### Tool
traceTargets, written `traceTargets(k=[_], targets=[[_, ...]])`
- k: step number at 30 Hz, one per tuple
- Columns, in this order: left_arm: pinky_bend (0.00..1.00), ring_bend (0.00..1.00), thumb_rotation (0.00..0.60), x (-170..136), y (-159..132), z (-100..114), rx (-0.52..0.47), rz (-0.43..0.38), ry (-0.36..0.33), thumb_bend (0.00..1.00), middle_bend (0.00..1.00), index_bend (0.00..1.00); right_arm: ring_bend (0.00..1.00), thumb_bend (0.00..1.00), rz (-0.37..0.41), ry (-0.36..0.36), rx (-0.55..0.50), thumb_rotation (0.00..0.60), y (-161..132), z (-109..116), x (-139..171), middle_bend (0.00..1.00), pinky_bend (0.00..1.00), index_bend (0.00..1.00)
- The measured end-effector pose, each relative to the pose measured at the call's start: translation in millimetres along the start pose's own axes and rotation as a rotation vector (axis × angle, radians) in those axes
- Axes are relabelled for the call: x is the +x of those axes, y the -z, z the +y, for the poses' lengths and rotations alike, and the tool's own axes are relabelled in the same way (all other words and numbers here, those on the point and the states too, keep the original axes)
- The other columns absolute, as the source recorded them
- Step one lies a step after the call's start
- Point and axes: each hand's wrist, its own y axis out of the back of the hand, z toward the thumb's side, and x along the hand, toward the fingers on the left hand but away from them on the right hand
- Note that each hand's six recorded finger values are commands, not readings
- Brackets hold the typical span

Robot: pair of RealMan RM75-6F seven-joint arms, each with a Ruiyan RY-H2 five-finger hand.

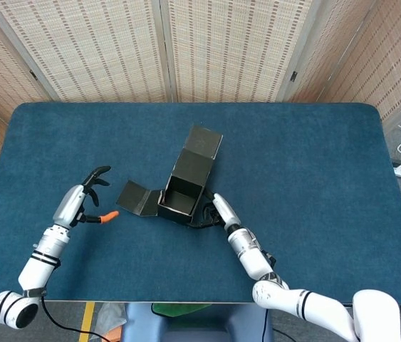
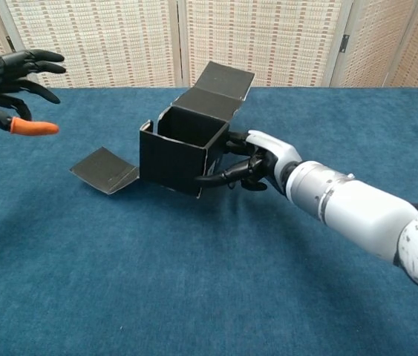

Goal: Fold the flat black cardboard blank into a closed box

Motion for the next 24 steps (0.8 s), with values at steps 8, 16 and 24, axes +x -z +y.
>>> traceTargets(k=[8, 16, 24], targets=[[0.81, 0.67, 0.6, -19, 1, -11, 0.017, -0.02, 0.125, 0.24, 0.61, 0.57, 0.68, 0.35, 0.033, -0.006, -0.172, 0.6, -21, 26, -6, 0.52, 1.0, 0.44], [0.77, 0.67, 0.6, -28, 16, -56, 0.077, -0.016, 0.451, 0.25, 0.56, 0.54, 0.68, 0.35, 0.07, -0.071, -0.294, 0.6, -44, 39, 8, 0.53, 1.0, 0.44], [0.76, 0.64, 0.6, -6, 16, -77, 0.129, -0.05, 0.451, 0.27, 0.43, 0.42, 0.68, 0.35, 0.064, -0.168, -0.353, 0.6, -46, 31, 30, 0.52, 1.0, 0.44]])
